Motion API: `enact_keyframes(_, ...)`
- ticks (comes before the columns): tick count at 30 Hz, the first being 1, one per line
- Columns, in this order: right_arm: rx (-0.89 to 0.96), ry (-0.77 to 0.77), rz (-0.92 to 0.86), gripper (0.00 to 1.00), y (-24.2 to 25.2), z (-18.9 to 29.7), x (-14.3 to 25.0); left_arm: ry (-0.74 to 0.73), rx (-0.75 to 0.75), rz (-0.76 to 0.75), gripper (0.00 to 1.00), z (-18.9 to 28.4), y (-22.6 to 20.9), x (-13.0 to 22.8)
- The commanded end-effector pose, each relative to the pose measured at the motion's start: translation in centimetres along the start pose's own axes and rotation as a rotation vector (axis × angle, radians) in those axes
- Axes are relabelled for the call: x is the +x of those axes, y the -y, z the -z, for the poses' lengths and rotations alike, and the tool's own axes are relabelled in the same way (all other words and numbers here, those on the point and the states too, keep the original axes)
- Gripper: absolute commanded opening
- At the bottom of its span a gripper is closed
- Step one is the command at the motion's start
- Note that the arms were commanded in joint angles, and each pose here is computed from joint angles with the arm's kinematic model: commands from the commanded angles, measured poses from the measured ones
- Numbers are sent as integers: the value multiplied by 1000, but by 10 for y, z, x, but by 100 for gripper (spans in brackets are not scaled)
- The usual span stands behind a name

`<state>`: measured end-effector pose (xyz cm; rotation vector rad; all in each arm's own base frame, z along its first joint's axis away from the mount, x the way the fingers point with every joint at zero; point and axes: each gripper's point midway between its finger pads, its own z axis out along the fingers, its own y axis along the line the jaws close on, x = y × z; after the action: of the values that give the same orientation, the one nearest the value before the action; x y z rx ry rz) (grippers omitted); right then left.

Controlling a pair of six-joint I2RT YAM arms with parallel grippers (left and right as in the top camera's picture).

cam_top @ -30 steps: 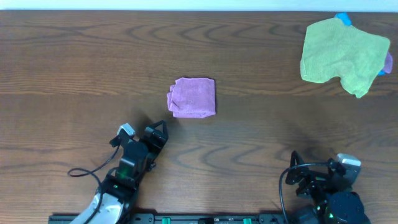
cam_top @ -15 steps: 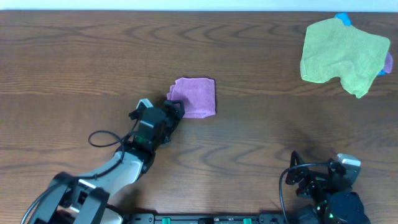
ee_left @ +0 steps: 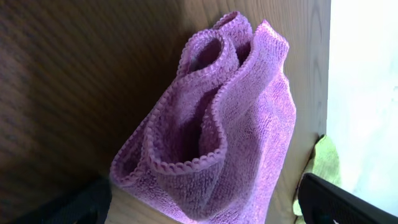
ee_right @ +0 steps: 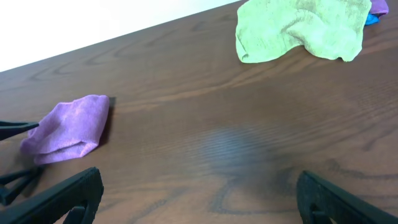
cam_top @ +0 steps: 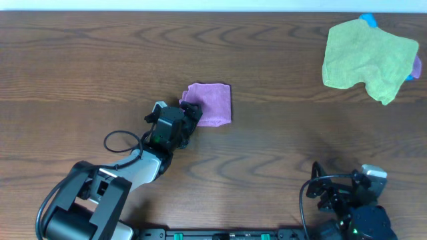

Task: Fold the cloth
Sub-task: 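Drag the folded purple cloth leftward with the left gripper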

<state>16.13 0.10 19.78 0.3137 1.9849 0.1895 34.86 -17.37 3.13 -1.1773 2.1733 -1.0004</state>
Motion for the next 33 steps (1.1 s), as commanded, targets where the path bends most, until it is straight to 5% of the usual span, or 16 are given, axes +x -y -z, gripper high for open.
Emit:
enact_keyframes(1, 18, 8, -17, 99, 4, 0, 0, -9, -32, 48, 98, -7, -9, 3)
enact_keyframes(8, 18, 8, -17, 99, 4, 0, 0, 1, -51, 68, 97, -13, -17, 1)
enact_keyframes(12, 18, 8, -17, 99, 4, 0, 0, 13, -86, 75, 84, -17, -29, 0)
enact_keyframes(20, 18, 8, -17, 99, 4, 0, 0, 10, -125, 70, 78, -26, -47, 2)
enact_keyframes(26, 18, 8, -17, 99, 4, 0, 0, 0, -133, 47, 60, -37, -58, 4)
enact_keyframes(33, 18, 8, -17, 99, 4, 0, 0, -12, -120, -34, 18, -41, -58, 4)
